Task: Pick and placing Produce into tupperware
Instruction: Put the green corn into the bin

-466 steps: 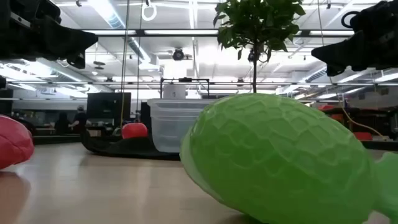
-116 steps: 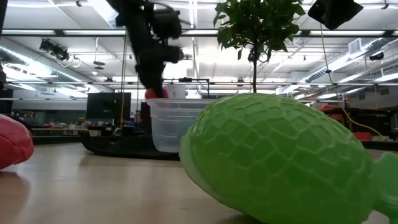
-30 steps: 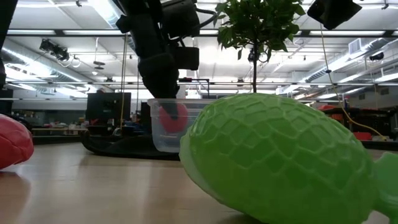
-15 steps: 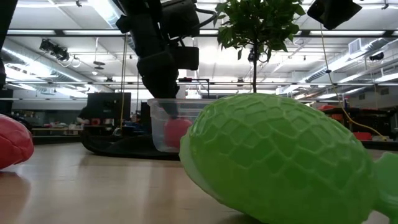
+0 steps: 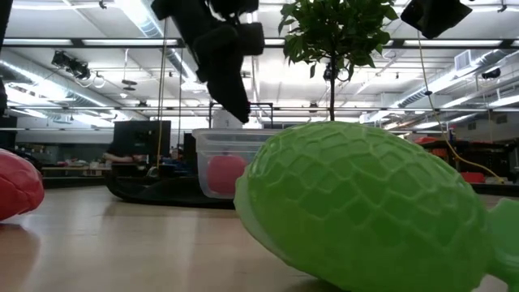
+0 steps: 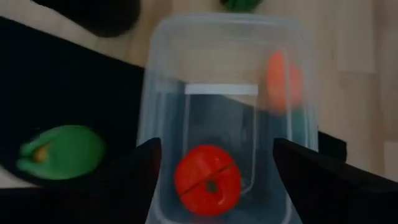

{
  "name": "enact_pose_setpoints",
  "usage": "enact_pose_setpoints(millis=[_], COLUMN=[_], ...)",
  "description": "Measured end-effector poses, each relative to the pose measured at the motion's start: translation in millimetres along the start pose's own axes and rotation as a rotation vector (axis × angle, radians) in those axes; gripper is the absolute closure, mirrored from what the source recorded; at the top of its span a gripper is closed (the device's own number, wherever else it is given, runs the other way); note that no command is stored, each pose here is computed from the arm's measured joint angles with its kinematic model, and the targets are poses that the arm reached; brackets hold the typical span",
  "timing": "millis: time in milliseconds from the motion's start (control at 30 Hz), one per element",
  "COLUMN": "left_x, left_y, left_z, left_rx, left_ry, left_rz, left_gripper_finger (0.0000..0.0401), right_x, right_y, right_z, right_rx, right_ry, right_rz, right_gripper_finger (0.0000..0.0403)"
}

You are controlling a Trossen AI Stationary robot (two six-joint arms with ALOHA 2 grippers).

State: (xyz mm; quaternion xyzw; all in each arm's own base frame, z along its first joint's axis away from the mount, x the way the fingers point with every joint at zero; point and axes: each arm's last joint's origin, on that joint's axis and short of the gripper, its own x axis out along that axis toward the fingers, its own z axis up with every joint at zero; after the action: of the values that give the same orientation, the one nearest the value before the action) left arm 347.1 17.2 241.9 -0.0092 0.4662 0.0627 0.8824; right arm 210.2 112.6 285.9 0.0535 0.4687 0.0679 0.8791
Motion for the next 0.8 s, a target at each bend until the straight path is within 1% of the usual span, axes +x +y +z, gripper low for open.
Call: enact_pose_setpoints(millis=[167, 333, 467, 533, 600, 800], left_x=[-13.6, -28.1, -37.2, -37.5, -33.8, -9.4], left_y=[15.0, 38.9, 59.1, 69.9, 78.8, 94.6], left_z=[-2.3, -4.7, -4.4, -2.1, -1.8, -3.3], left_rx=[-0.032, -0.1, -0.136, -0.126, -0.095, -0.004], left_ry=[0.013, 0.011, -0.019, -0.049, -0.051, -0.027], left_rz=[0.053, 0.103, 0.176, 0.199, 0.206, 0.149], left_gripper_finger=[0.0092, 0.0092, 0.0092, 0.0092, 0.0092, 0.009], right_x=[0.0, 0.0, 0.1, 0.1, 0.1, 0.3], right_y=[0.0, 0.0, 0.0, 0.0, 0.0, -0.2], right_z=[0.0, 0.0, 0.0, 0.0, 0.0, -0.3], right_rx=[0.005, 0.005, 0.005, 0.0, -0.003, 0.003], right_ry=[0.0, 0.0, 0.001, 0.0, 0.001, 0.003], right_rz=[0.0, 0.0, 0.0, 0.0, 0.0, -0.004], right_gripper_finger=[0.0163, 0.0163, 0.0163, 0.0163, 0.0163, 0.0163])
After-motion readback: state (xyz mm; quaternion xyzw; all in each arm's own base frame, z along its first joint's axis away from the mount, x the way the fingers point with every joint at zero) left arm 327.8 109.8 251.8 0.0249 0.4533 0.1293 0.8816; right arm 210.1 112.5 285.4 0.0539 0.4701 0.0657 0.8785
